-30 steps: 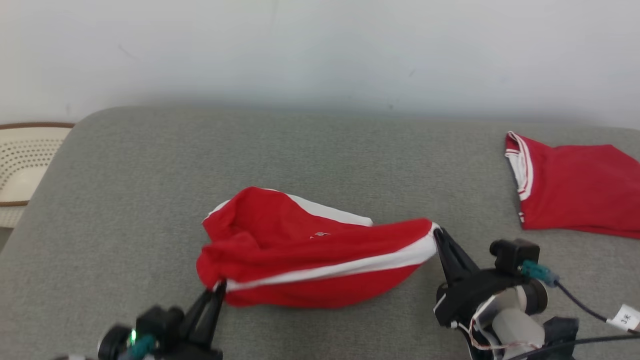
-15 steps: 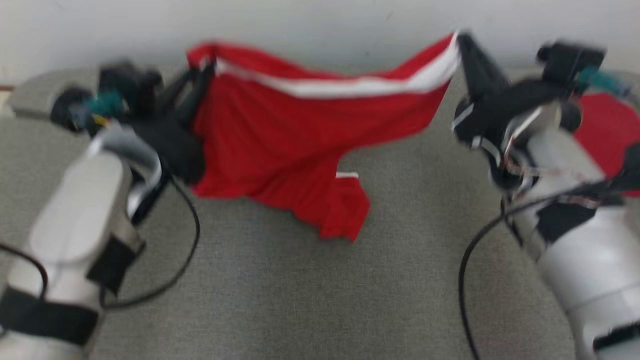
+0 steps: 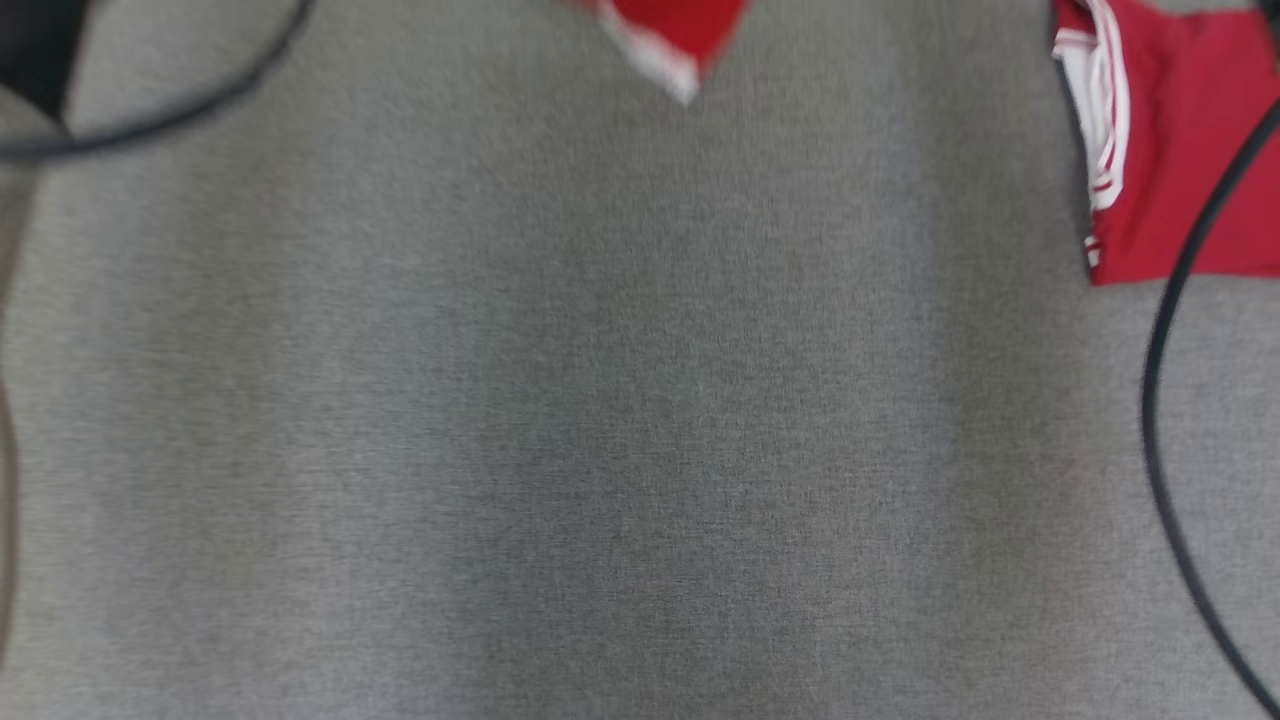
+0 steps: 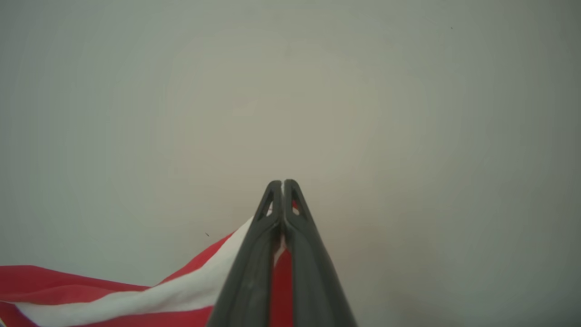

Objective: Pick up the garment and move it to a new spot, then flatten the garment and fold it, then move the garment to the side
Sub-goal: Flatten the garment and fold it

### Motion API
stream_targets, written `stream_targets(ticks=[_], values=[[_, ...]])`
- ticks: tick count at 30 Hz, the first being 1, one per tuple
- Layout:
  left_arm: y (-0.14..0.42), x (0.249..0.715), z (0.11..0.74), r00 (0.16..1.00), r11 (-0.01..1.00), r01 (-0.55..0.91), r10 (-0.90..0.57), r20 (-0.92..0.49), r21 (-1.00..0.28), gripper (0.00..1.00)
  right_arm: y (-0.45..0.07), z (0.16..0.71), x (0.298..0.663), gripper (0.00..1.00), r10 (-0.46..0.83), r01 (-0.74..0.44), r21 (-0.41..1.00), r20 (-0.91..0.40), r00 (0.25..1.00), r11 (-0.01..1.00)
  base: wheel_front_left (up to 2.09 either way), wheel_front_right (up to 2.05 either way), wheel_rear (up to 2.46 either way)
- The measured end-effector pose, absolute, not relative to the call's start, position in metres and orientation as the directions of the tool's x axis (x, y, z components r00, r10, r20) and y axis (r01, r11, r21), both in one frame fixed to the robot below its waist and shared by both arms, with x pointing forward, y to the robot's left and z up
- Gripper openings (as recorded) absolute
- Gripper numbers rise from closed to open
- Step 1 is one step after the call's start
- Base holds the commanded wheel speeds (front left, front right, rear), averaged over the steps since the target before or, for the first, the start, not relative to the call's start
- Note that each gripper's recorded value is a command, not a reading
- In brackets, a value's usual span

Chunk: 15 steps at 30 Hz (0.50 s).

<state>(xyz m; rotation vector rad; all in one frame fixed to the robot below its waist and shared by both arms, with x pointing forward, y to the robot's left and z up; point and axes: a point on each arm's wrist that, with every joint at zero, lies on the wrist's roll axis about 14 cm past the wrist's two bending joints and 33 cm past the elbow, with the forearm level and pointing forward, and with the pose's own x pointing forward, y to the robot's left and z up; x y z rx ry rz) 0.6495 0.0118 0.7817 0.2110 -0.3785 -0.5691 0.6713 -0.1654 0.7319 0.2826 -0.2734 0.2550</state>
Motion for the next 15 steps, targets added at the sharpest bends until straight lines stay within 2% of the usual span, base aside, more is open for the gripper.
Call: stream_targets(ticks=[6,10,15], values=[[-0.002,0.678,0.796,0.754,0.829,0.486,-0.558,0.347,0.276,0.0,-0.182,0.744,0.699,0.0,0.166,-0.231,0.179,0.317,0.934,0.957,0.0,0.0,0.0],[-0.023,0.688,0.798,0.712,0.821,0.53,-0.567,0.414,0.213,0.0,-0.197,0.748,0.713,0.0,0.132,-0.186,0.134,0.337,0.932,0.973,0.0,0.0,0.0],[-0.042,0.695,0.772,0.694,0.799,0.561,-0.596,0.404,0.216,0.0,-0.194,0.729,0.72,0.0,0.146,-0.183,0.087,0.327,0.934,0.979,0.0,0.0,0.0]])
